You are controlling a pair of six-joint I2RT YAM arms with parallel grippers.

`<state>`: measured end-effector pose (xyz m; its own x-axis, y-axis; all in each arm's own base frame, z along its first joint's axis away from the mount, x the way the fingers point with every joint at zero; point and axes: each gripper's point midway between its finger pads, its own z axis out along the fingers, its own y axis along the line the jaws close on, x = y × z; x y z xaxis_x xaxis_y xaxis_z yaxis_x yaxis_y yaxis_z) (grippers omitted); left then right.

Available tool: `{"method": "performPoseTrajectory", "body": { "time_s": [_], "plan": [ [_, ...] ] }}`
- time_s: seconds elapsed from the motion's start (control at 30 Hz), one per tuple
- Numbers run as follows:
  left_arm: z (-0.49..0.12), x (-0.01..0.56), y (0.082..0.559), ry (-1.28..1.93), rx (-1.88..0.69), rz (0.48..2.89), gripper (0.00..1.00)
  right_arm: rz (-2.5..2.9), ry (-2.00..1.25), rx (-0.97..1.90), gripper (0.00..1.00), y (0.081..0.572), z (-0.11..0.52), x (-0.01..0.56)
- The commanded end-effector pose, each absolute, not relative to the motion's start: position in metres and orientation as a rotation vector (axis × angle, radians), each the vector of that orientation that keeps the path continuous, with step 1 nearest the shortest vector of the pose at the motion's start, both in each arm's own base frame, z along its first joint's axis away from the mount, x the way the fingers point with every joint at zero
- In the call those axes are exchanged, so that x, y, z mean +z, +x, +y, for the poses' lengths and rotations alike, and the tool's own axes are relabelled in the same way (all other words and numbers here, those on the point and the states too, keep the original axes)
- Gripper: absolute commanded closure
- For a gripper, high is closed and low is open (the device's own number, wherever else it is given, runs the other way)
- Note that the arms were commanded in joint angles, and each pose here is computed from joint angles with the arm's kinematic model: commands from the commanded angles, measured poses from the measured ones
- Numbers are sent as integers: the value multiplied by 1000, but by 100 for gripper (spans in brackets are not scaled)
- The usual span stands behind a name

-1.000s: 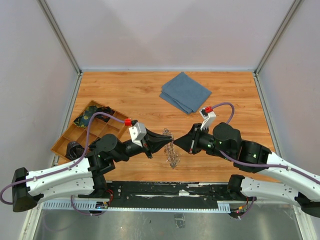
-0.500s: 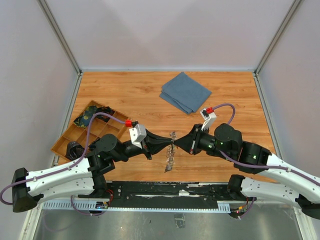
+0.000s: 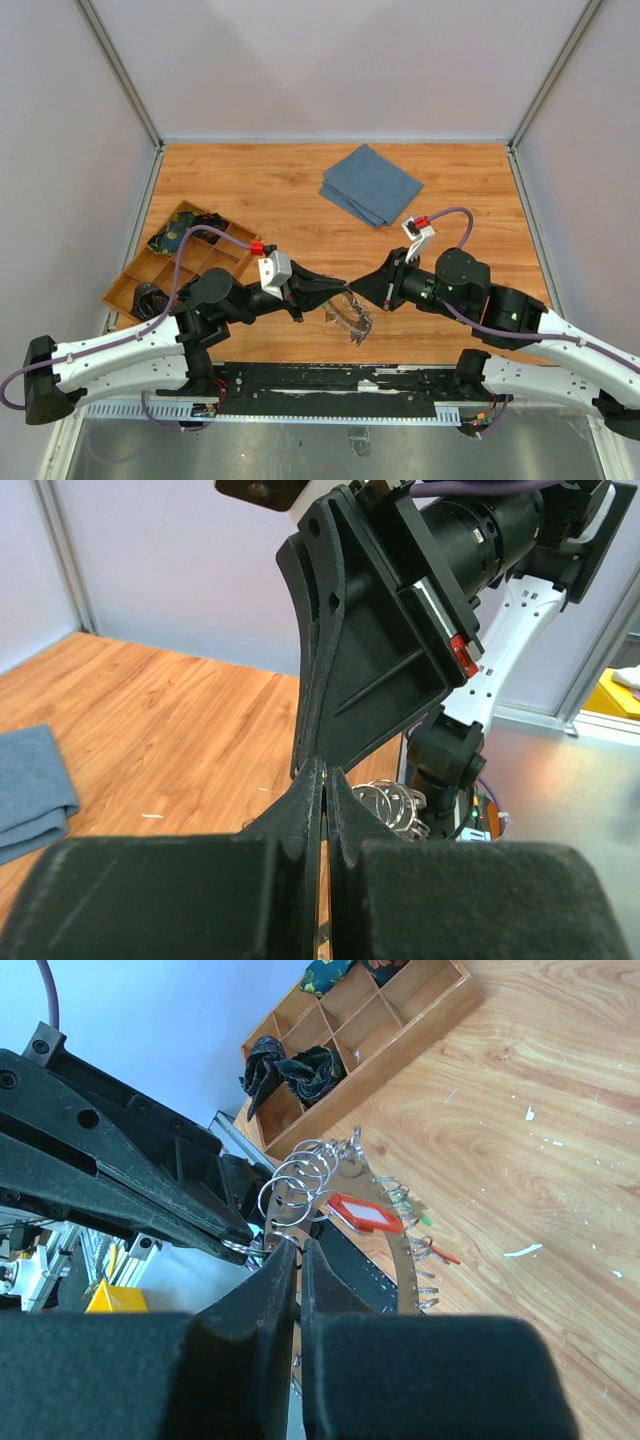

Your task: Put the keys on the keyring

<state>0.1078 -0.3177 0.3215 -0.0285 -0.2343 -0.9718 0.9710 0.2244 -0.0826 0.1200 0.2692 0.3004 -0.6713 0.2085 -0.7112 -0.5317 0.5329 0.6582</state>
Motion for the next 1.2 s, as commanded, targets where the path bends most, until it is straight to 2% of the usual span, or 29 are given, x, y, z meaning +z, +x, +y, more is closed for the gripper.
{"method": "performPoseTrajectory", "body": {
  "time_s": [0.0,0.23,0.67,0.83,1.03,1.1,1.17],
  "plan": [
    [-312,354,96,823,-1232,1044,99,1881,-276,1170,94,131,261,320],
    [-312,351,100,813,-1218,1062,99,1778,-296,1169,75,131,252,340],
    [-311,334,118,757,-1157,1178,100,1736,-365,1005,68,142,235,340],
    [-313,316,138,730,-1061,1313,99,1805,-485,721,55,160,221,321],
    [-299,297,174,639,-963,1457,100,1882,-558,406,26,187,201,300],
    [-295,292,187,618,-944,1485,99,1912,-541,367,17,197,194,295],
    [-294,287,199,612,-929,1504,99,1945,-523,390,14,204,190,290]
  ]
}}
